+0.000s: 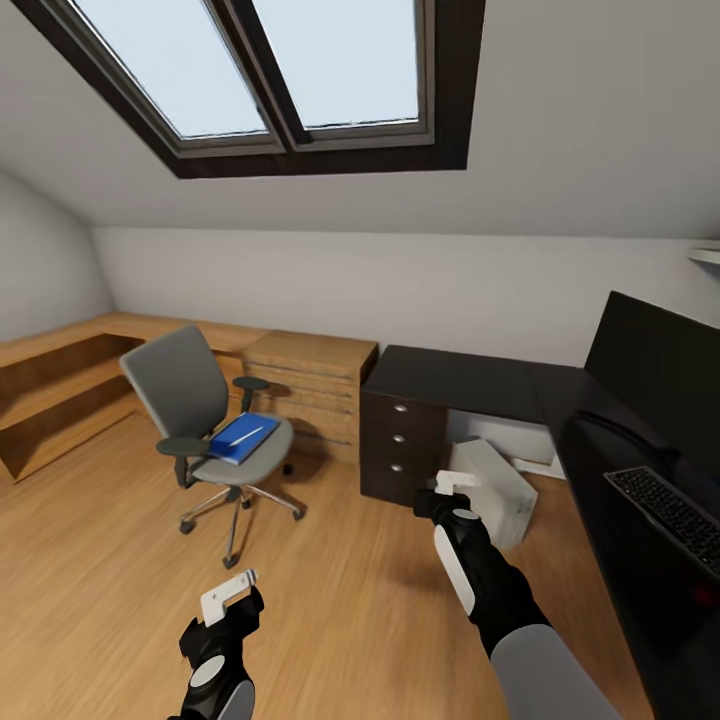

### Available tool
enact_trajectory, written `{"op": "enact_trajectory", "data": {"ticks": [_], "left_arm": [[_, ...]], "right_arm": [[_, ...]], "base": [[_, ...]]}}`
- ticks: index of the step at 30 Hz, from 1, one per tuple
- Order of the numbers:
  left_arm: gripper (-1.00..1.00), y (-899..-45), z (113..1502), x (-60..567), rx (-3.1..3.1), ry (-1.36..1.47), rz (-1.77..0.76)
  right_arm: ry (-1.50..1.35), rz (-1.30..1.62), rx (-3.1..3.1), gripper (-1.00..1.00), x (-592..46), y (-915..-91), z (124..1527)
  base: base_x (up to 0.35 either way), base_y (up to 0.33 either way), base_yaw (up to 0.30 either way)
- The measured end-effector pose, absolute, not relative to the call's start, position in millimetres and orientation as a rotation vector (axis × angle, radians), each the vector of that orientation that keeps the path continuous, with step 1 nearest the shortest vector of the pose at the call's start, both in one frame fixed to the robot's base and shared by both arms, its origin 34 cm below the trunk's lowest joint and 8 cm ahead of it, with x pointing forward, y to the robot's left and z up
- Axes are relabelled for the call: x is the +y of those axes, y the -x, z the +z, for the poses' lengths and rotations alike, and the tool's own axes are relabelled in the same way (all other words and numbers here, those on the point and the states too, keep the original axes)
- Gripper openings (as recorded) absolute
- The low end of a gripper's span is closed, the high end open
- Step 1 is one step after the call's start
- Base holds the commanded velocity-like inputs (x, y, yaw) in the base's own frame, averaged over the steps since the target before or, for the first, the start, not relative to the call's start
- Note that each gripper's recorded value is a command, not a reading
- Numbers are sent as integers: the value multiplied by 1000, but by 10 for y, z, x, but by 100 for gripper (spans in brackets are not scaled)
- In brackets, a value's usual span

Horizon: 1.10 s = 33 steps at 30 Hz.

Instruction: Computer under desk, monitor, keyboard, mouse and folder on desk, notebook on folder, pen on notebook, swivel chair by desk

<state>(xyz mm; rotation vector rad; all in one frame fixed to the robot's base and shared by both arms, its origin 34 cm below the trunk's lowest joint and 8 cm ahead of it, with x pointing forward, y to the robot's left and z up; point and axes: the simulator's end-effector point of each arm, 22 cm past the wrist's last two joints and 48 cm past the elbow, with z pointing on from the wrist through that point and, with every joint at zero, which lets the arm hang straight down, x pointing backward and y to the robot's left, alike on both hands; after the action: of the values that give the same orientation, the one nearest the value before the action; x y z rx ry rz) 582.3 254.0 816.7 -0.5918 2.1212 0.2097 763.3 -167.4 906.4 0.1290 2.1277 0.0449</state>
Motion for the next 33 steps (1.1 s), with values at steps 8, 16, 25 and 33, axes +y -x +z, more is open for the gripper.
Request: {"op": "enact_trajectory", "data": {"ticks": [8,16,25,33], "left_arm": [[100,-5807,8263,2538,2122,591,210],[100,-5787,8354,2531,2123,592,209],[100,-5761,8449,2468,2128,574,201],[100,-5736,8537,2431,2129,564,198]], "right_arm": [[-130,45,2130,-100,-1675,-7615,9154],[-132,41,2134,-100,-1674,-7588,9227],[-131,42,2135,-100,-1672,-7557,9314],[-130,40,2137,-100,-1673,-7528,9386]], "base": [[327,0,0],[327,0,24],[327,0,187],[327,0,9]]}}
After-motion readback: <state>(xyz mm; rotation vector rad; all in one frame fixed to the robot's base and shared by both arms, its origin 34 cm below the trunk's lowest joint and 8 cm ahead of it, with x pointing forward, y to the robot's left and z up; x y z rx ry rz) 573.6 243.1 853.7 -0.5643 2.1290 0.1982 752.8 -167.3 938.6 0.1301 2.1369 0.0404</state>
